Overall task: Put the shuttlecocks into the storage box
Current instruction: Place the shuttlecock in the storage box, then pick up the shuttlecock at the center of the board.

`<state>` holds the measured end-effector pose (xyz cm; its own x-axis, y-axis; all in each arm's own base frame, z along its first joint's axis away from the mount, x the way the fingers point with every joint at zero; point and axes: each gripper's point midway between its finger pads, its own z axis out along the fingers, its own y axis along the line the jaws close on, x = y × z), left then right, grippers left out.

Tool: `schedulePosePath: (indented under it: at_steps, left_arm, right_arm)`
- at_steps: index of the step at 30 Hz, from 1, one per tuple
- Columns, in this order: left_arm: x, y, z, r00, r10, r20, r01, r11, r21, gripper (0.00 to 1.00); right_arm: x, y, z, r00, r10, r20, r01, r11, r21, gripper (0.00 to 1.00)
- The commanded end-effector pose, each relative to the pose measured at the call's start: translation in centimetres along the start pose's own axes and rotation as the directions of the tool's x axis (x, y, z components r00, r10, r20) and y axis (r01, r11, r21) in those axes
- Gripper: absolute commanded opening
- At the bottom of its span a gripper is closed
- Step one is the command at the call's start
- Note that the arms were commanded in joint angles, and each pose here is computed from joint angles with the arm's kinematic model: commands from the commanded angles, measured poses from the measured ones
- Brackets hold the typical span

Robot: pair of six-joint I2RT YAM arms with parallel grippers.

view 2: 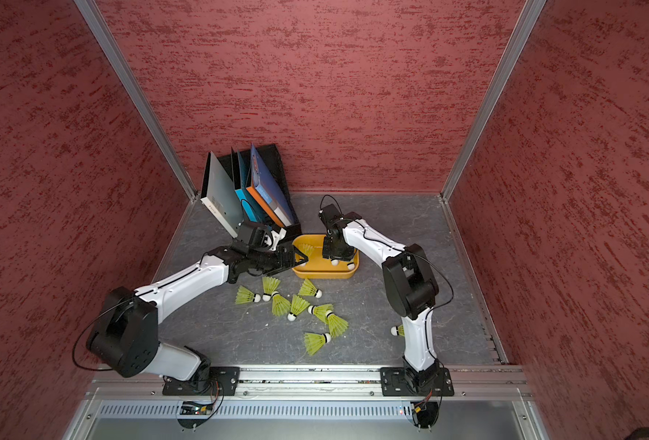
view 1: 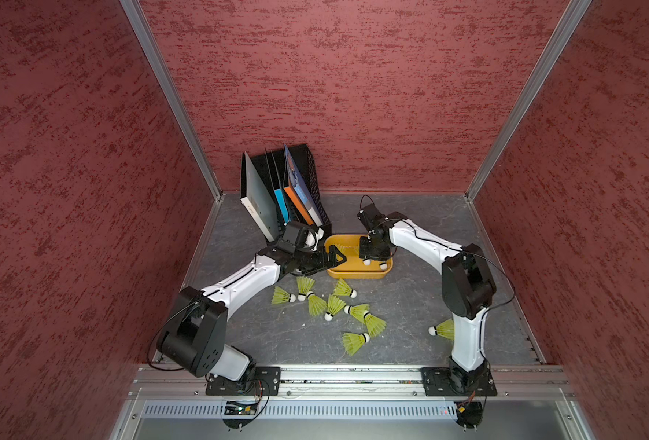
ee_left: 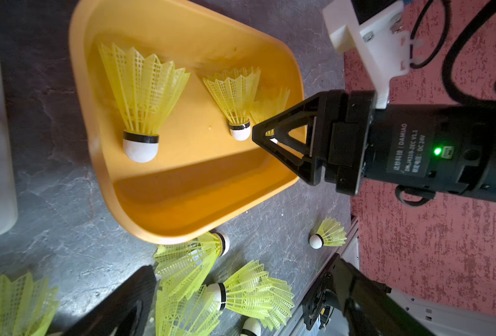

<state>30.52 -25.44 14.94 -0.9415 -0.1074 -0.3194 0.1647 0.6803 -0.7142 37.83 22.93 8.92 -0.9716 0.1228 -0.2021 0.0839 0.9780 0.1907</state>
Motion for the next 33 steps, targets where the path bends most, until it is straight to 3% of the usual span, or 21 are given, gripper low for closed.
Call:
schedulePosePath:
  at_steps: [1, 11, 19, 25, 33]
  left_arm:
    - [1.7, -0.2, -0.9, 0.998, 0.049, -0.027, -0.05, 0.998, -0.024, 1.0]
    - [6.2, -0.6, -2.7, 0.991, 0.108, -0.085, -0.114, 0.99, -0.077, 1.0]
    - [10.7, -0.4, -3.5, 0.974, 0.179, -0.141, -0.201, 0.966, -0.161, 1.0]
    - [13.5, -0.3, -3.3, 0.966, 0.207, -0.155, -0.23, 0.962, -0.149, 1.0]
    - [15.8, 1.2, -1.0, 0.944, 0.274, -0.187, -0.313, 0.921, -0.23, 1.0]
  right_arm:
    - [0.6, -0.1, -2.8, 1.0, 0.012, 0.014, -0.012, 0.999, -0.037, 0.59]
    - [5.1, -0.5, -7.5, 0.999, -0.034, 0.021, 0.036, 0.995, -0.097, 0.98]
    - [11.5, 0.3, -10.0, 0.998, -0.07, 0.007, 0.07, 0.983, -0.168, 0.98]
    - [15.8, 0.4, -11.6, 0.998, -0.058, 0.038, 0.068, 0.934, -0.351, 0.98]
    - [18.6, -1.5, -12.1, 0.993, -0.043, 0.11, 0.089, 0.889, -0.449, 0.99]
